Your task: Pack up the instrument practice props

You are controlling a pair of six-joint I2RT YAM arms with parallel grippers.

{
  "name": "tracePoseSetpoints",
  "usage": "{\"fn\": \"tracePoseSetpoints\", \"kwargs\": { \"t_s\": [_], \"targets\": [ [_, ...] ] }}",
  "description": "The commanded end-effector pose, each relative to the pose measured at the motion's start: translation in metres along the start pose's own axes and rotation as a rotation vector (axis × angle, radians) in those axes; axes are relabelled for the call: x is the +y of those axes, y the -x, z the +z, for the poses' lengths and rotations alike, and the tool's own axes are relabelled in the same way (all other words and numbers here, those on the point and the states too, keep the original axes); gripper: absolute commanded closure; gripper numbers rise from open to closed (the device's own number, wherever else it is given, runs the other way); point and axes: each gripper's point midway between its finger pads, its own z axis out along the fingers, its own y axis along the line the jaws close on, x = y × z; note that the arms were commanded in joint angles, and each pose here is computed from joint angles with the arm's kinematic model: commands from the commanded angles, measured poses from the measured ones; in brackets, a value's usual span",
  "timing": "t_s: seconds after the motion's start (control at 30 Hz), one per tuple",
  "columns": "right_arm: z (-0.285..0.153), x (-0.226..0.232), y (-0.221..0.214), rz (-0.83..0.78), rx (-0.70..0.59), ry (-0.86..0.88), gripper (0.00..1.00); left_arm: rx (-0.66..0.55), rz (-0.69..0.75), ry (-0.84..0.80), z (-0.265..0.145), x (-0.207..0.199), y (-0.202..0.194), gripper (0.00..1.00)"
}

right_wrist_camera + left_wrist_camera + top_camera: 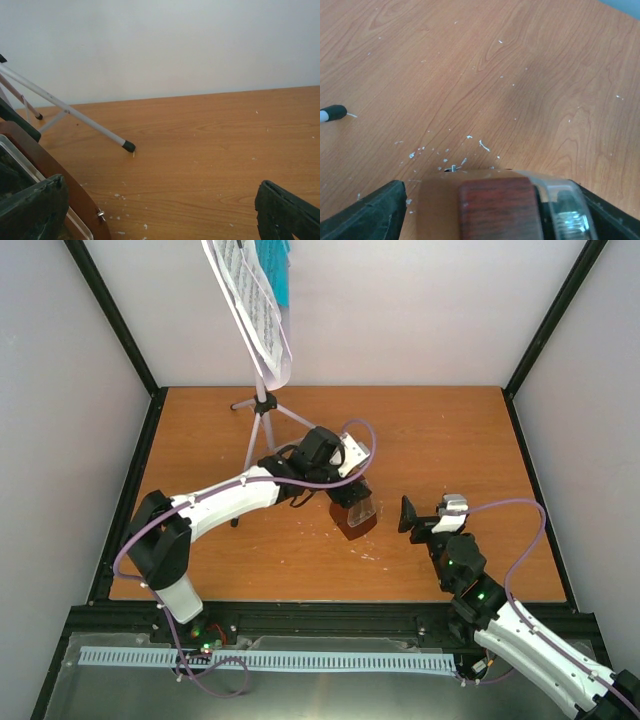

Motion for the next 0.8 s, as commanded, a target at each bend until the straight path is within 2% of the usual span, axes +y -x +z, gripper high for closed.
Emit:
{"fn": "tracePoseSetpoints", "kwargs": {
  "t_s": [0.0, 0.4, 0.53, 0.77],
  "targets": [
    [0.0, -0.008, -0.007, 0.01, 0.004, -0.038, 0.0, -0.012, 0.035, 0.021, -0.001, -0.007, 0.011, 0.22],
    [0.0, -0.013, -0.014, 0.002, 0.026, -0.061, 0.0, 0.003, 0.028, 0.075, -0.001, -0.004, 0.005, 0.5],
    [0.0, -0.014, -0.015, 0.0, 0.026, -0.067, 0.0, 0.012, 0.0, 0.12, -0.004, -0.002, 0.002, 0.52],
    [0.002, -0.01, -0.018, -0.014, 0.028, -0.047, 0.0, 0.021, -0.139, 0.339, -0.028, 0.029, -0.011, 0.53]
  ]
}}
